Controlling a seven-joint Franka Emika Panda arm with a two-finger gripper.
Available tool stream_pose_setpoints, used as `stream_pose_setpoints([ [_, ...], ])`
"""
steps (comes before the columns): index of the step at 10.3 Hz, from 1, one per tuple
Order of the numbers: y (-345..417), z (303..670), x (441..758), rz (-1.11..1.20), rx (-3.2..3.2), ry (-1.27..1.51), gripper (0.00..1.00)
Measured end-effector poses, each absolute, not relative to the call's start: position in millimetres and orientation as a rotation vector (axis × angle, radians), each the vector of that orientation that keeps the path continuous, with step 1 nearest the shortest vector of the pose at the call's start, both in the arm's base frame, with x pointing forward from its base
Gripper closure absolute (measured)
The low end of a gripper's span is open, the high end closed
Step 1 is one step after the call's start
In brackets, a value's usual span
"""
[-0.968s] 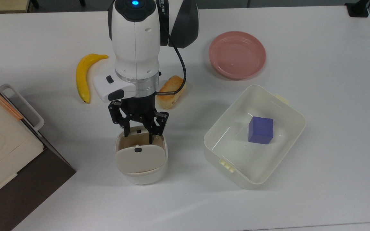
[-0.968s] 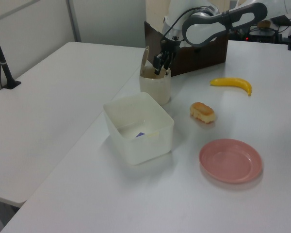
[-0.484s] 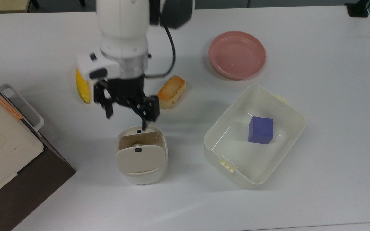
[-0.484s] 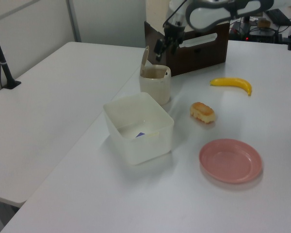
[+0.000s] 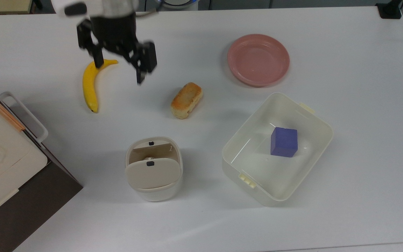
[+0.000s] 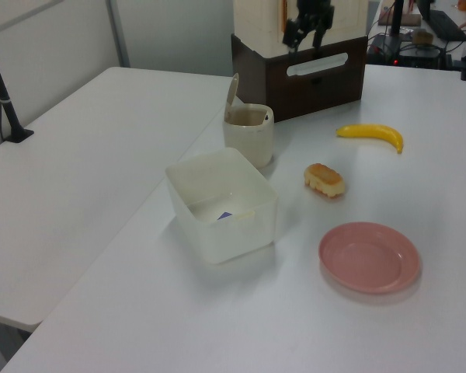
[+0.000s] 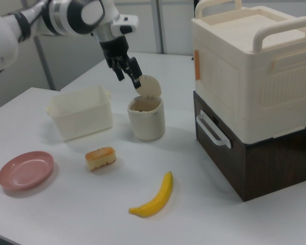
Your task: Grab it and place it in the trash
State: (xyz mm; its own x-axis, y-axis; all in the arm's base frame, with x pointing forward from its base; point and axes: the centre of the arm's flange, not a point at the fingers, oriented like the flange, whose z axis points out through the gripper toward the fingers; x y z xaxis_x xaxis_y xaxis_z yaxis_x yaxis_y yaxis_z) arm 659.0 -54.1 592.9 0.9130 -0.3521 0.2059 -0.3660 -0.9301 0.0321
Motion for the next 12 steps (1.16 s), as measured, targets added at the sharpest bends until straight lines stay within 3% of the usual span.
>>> stream_pose_setpoints([
  [5, -89, 690, 560, 0.149, 3.078, -0.486, 0.0],
  [9, -84, 691, 532, 0.089, 3.082, -0.469, 0.0],
  [12, -83, 666, 540, 0.108, 3.098, -0.438, 0.0],
])
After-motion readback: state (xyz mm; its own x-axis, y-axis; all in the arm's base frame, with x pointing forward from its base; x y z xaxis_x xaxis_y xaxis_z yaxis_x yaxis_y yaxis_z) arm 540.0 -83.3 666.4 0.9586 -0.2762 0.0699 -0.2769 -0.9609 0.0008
